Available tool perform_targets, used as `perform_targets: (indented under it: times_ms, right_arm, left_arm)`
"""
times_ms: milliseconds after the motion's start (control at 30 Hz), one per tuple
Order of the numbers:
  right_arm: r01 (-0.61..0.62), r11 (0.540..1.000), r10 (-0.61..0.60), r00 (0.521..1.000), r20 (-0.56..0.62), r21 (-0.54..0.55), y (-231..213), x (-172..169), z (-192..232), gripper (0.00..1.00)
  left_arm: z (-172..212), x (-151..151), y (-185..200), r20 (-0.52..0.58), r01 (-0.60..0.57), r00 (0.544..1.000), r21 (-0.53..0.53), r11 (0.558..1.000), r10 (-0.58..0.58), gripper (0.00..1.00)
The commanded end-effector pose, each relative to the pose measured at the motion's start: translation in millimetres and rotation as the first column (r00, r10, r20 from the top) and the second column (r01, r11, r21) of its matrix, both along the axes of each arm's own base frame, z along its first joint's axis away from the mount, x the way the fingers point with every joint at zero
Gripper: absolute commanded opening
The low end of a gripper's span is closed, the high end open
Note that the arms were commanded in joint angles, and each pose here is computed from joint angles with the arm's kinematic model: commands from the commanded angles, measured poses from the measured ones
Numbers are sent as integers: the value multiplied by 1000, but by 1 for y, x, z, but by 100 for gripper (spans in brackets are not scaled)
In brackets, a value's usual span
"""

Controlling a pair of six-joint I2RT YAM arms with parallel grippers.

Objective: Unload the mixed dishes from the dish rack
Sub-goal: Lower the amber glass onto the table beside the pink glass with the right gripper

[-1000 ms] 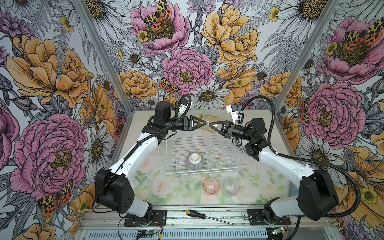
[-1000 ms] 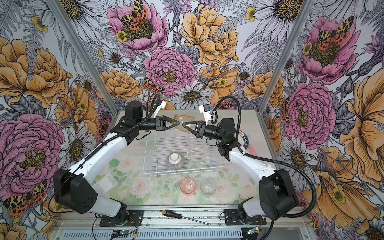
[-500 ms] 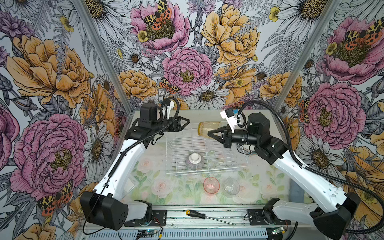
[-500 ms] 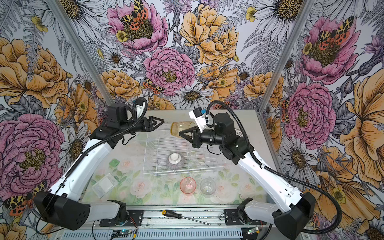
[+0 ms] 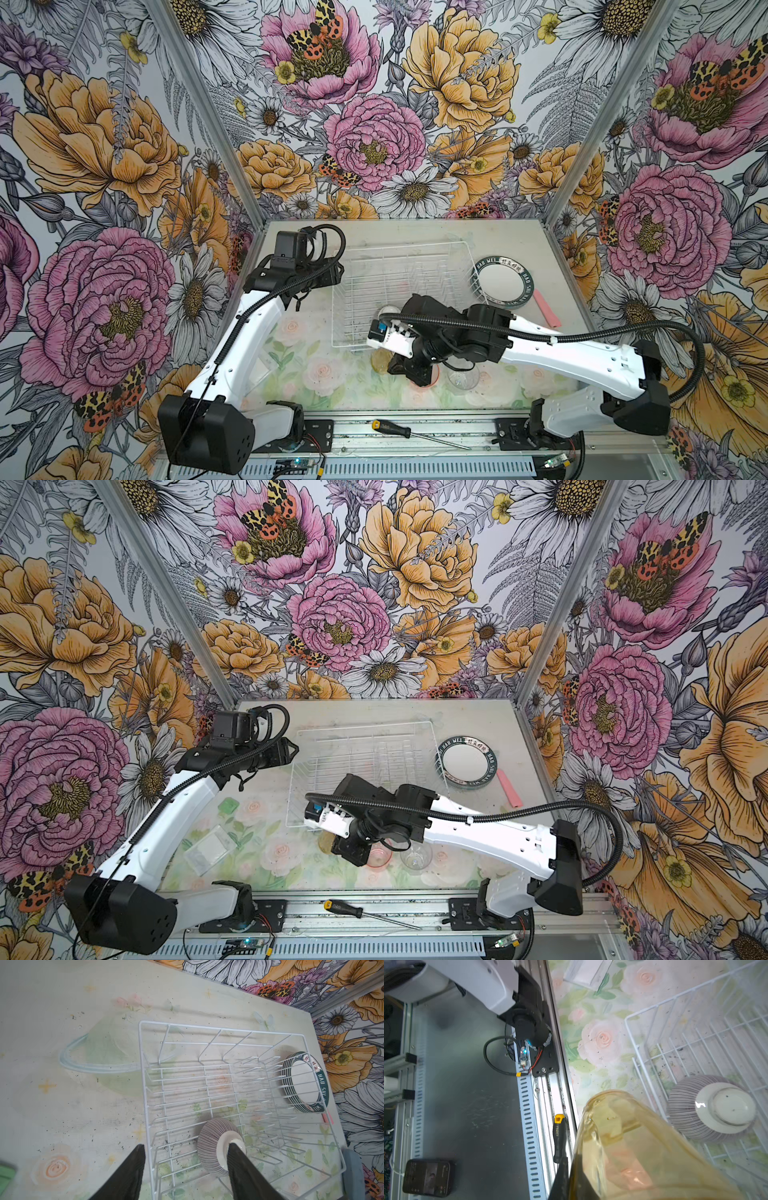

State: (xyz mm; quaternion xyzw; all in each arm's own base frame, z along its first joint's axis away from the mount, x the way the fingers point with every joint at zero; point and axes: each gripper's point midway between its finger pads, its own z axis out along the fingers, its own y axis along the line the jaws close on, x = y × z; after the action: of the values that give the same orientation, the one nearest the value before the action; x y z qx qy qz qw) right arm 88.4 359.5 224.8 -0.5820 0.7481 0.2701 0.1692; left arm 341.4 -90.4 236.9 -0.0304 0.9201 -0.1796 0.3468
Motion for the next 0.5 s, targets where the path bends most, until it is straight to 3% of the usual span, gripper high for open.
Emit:
perform_targets:
  times_ms: [0, 167, 467]
  right_arm:
    - [-48, 989, 63, 992, 108, -140, -2, -1, -19, 0]
    - [-86, 952, 135, 979, 150, -294, 7, -9, -55, 0]
    - [-97, 904, 178, 971, 161, -417, 14, -3, -92, 0]
  left_arm:
    - [18, 2, 8, 89, -19, 996, 17, 1000, 18, 65]
    - [16, 0, 13, 104, -28, 994, 5, 1000, 27, 65]
    - [-16, -2, 14, 65, -25, 998, 12, 1000, 24, 66]
